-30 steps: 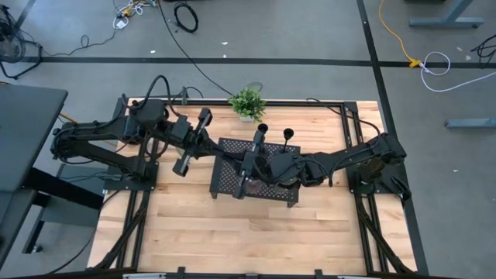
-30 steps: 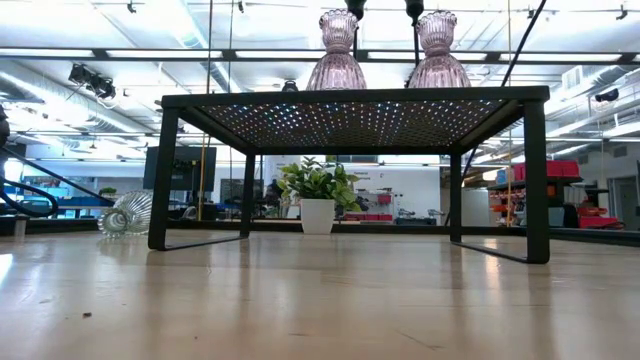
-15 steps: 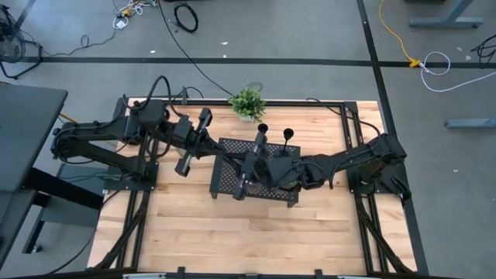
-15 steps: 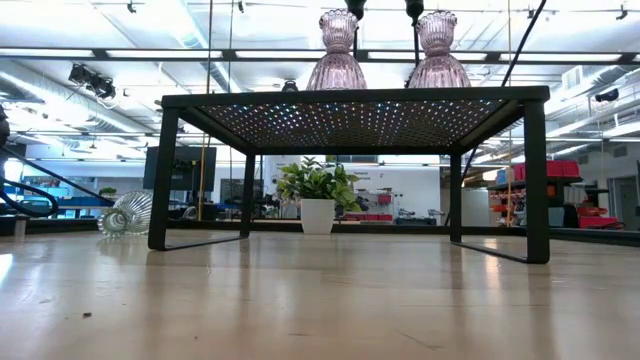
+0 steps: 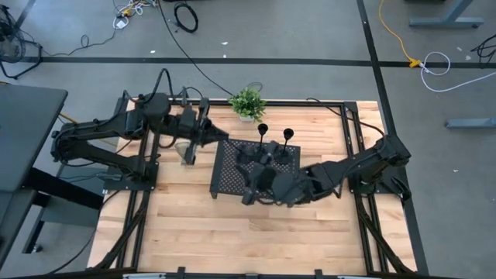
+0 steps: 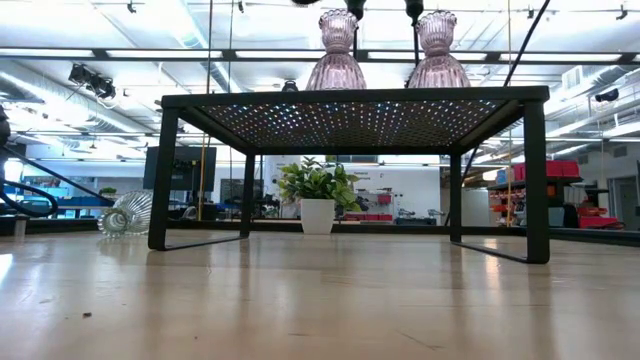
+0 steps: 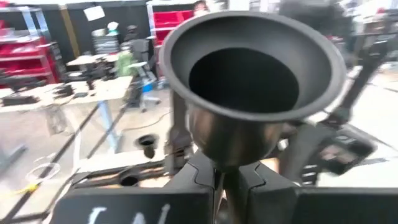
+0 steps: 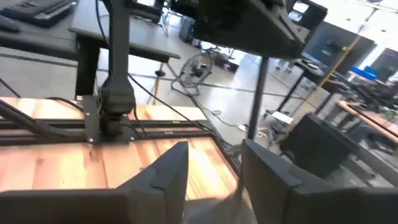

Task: Pick & Place candle stick holders
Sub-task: Put the black candle holder on the shelf

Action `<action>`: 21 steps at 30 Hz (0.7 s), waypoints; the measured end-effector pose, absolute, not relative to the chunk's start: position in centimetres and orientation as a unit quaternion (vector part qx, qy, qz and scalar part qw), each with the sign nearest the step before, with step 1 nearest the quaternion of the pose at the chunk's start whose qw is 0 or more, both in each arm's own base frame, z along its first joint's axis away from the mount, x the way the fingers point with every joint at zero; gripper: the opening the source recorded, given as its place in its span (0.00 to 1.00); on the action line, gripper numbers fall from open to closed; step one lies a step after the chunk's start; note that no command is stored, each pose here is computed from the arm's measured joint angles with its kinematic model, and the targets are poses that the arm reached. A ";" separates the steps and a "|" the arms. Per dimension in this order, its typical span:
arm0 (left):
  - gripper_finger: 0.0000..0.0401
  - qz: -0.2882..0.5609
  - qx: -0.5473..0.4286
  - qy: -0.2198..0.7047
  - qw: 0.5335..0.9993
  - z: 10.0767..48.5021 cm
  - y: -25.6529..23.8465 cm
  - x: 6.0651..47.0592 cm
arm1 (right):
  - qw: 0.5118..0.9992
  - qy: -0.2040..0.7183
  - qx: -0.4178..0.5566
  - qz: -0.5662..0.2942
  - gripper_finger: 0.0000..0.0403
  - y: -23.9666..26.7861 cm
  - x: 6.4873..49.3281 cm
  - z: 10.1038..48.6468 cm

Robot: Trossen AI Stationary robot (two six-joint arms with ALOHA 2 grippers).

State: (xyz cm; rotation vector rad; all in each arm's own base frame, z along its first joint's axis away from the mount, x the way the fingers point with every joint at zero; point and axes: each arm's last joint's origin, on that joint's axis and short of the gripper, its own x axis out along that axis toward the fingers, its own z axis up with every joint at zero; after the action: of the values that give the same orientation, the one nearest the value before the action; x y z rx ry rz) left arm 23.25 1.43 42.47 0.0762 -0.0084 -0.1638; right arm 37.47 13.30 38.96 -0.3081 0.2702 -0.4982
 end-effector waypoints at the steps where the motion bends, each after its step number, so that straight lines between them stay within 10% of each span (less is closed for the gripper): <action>1: 0.03 -0.076 0.038 -0.001 0.996 42.4 1.6 23.2 | 0.946 0.135 -0.152 -0.252 0.39 13.5 37.2 39.0; 21: 0.03 0.016 -0.003 0.136 0.991 38.4 6.4 25.2 | 0.922 0.213 -0.130 -0.295 0.43 16.6 32.2 36.8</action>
State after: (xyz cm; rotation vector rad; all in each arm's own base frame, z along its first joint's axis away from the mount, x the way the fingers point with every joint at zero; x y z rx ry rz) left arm 25.23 6.42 38.43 -0.0070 0.2721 0.0324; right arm 32.16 16.59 36.76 -0.2666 0.4376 -0.6060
